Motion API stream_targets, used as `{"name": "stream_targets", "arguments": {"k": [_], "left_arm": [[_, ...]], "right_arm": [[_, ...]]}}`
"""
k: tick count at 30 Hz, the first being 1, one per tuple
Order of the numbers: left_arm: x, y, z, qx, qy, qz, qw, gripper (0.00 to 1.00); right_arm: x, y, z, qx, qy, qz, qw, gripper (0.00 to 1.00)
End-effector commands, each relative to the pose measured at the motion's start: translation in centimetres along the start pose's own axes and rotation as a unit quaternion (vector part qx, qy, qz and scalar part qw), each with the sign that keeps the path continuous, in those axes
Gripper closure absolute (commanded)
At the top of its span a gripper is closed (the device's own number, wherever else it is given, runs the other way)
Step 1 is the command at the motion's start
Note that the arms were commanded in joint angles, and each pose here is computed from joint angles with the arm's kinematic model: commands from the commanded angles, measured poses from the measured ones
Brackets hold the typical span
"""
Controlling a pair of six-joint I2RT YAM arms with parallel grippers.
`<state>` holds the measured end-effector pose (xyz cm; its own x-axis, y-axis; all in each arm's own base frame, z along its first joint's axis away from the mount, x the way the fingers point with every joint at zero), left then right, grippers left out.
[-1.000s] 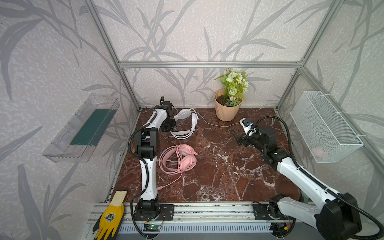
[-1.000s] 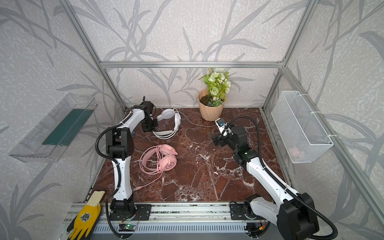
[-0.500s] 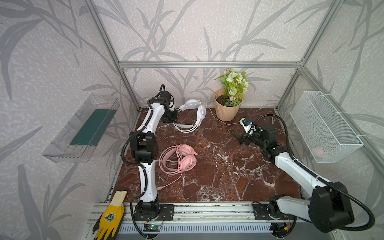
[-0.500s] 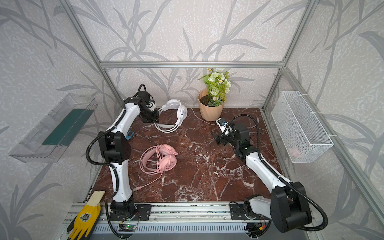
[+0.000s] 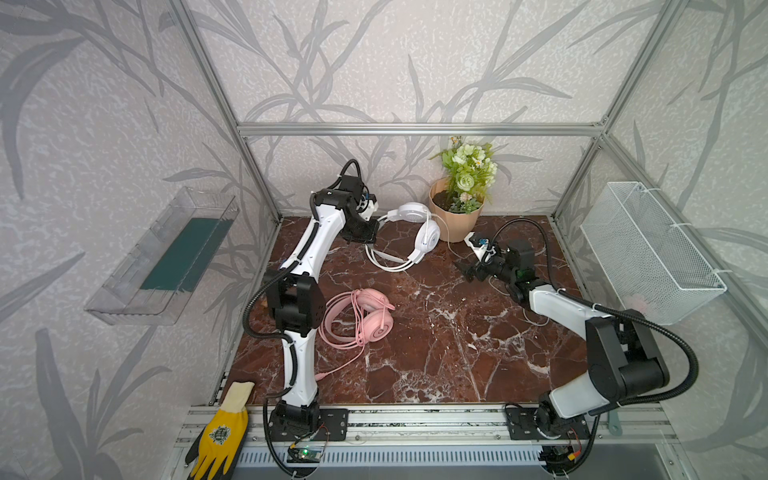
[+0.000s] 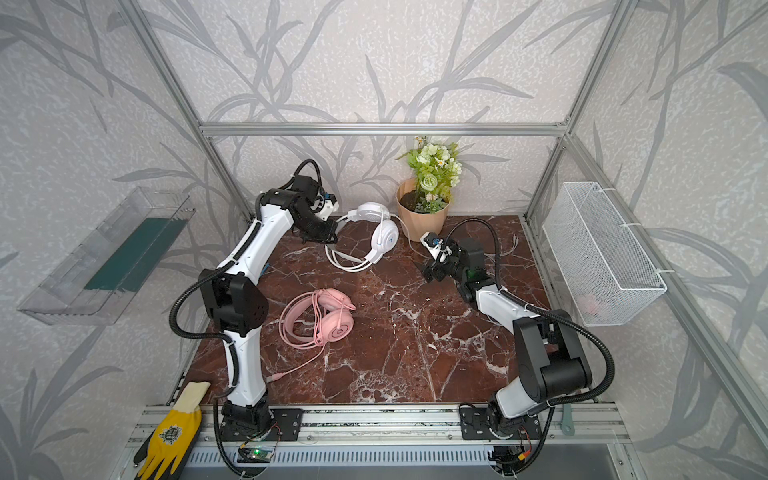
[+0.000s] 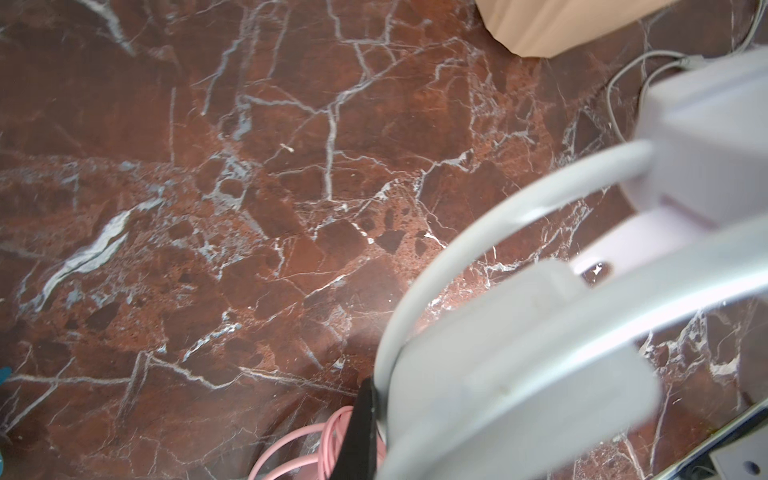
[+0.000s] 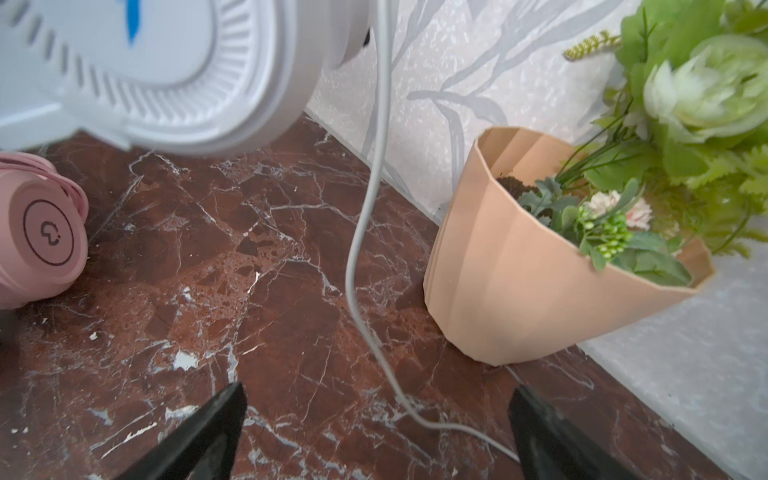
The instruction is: Wrap the headphones
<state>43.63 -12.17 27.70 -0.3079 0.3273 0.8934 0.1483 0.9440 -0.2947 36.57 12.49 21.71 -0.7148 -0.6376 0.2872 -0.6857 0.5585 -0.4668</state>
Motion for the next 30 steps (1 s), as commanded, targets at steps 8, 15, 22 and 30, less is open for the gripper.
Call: {"name": "stream_targets", "arguments": {"k": [8, 15, 22, 30], "left_arm": [[-0.3, -1.7, -0.8, -0.057, -0.015, -0.042, 0.997, 1.00], [-7.5, -4.3, 0.1, -0.093, 0.038, -0.065, 0.993, 1.00], [-12.4, -5.6, 0.1, -0.091, 0.062, -0.070, 0.991, 1.00], [-16.2, -4.1, 0.5, -0.106, 0.083, -0.137, 0.981, 0.96]], "right_arm": [[0.8, -2.0, 0.2, -0.010, -0.037, 0.071, 0.997, 0.01], [4.4, -0.9, 0.2, -0.007, 0.011, 0.105, 0.994, 0.01], [7.1, -0.2, -0.4, -0.007, 0.051, 0.120, 0.991, 0.01], [9.1, 0.1, -0.9, 0.003, 0.066, 0.134, 0.989, 0.01]]}}
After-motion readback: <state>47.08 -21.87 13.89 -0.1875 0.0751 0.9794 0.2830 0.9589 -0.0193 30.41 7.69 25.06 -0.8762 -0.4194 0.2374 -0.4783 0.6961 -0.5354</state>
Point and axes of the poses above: each gripper's point midway between its finger pads, its own x axis back along the fingers, its own y axis along the line the jaws close on, z = x × y, the point moved 9 cm from there along x, back along the fingers, and after that the axes turned 13 degrees about x, right-handed, at the moved point
